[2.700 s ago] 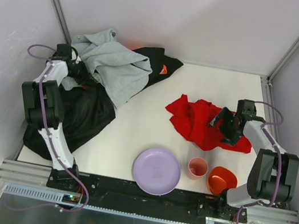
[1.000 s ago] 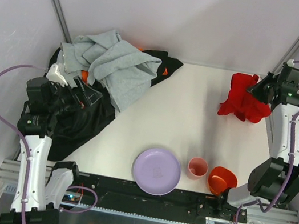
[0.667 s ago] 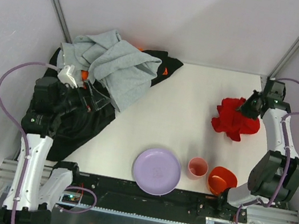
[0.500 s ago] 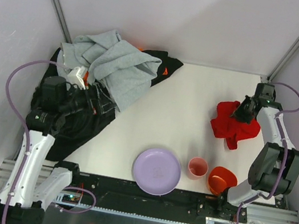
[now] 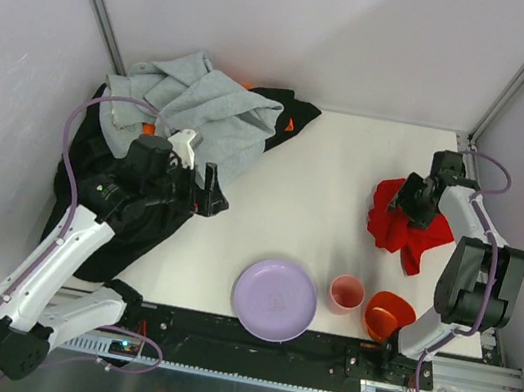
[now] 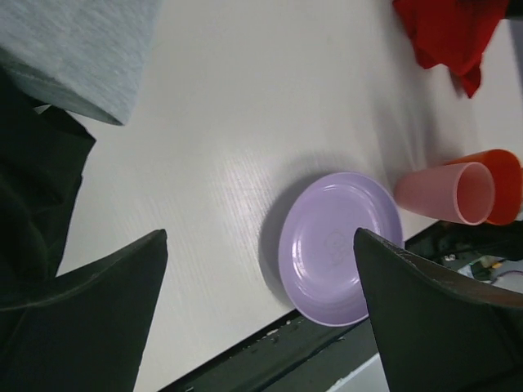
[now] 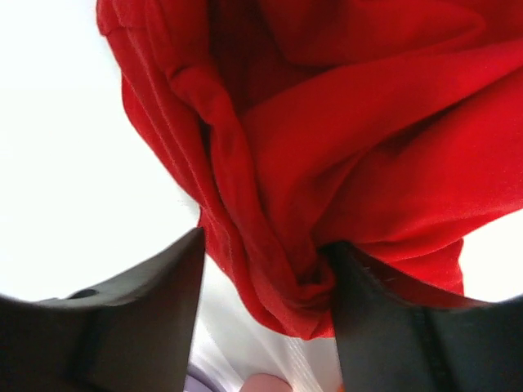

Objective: Pick out a specific cloth from the pile

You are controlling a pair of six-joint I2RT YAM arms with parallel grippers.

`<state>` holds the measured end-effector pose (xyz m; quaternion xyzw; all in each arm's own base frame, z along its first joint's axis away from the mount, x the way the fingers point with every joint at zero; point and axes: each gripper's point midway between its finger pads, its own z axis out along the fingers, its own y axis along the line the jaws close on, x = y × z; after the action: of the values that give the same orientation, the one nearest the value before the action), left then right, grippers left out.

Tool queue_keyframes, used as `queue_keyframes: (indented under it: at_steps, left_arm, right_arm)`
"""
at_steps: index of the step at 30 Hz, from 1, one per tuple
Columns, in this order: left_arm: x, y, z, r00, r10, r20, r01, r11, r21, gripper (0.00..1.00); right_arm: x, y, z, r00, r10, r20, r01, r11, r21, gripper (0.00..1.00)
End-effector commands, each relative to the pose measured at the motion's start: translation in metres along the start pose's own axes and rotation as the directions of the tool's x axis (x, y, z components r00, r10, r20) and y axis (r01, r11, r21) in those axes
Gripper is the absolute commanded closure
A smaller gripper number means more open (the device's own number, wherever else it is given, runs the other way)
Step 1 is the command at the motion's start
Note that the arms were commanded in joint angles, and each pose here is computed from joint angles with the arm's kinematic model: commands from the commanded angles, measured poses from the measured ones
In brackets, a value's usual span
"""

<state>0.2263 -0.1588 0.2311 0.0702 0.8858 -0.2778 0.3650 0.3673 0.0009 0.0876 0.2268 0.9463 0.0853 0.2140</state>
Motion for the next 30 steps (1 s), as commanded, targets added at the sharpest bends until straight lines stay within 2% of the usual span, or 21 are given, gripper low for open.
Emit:
queue_keyframes:
  at_steps: [1, 5, 8, 19, 24, 30]
  left_arm:
    - [-0.013, 0.014, -0.008, 0.996, 0.076, 0.037, -0.07, 0.985, -0.157, 0.0]
    - [-0.014, 0.024, -0.012, 0.996, 0.08, 0.045, -0.068, 0.97, -0.232, 0.0]
    - [-0.016, 0.034, -0.018, 0.994, 0.082, 0.067, -0.059, 0.955, -0.291, 0.0]
    - [-0.017, 0.077, -0.031, 0.989, 0.109, 0.102, -0.043, 0.862, -0.505, 0.0]
    - [-0.016, 0.085, -0.037, 0.986, 0.12, 0.117, -0.037, 0.838, -0.544, 0.0]
    - [-0.009, 0.091, -0.039, 0.986, 0.109, 0.125, -0.02, 0.827, -0.562, 0.0]
  right_arm:
    - [0.0, 0.0, -0.011, 0.999, -0.044, 0.032, 0.043, 0.998, 0.039, 0.28]
    - [-0.002, 0.008, -0.03, 0.995, -0.065, 0.076, 0.063, 0.998, 0.027, 0.1]
    - [-0.003, 0.017, -0.051, 0.989, -0.082, 0.122, 0.081, 0.997, 0.007, 0.02]
    - [0.014, 0.076, -0.125, 0.949, -0.137, 0.283, 0.185, 0.971, -0.152, 0.01]
    - [0.031, 0.099, -0.145, 0.938, -0.153, 0.31, 0.224, 0.952, -0.209, 0.01]
    - [0.051, 0.107, -0.164, 0.915, -0.161, 0.371, 0.247, 0.949, -0.197, 0.01]
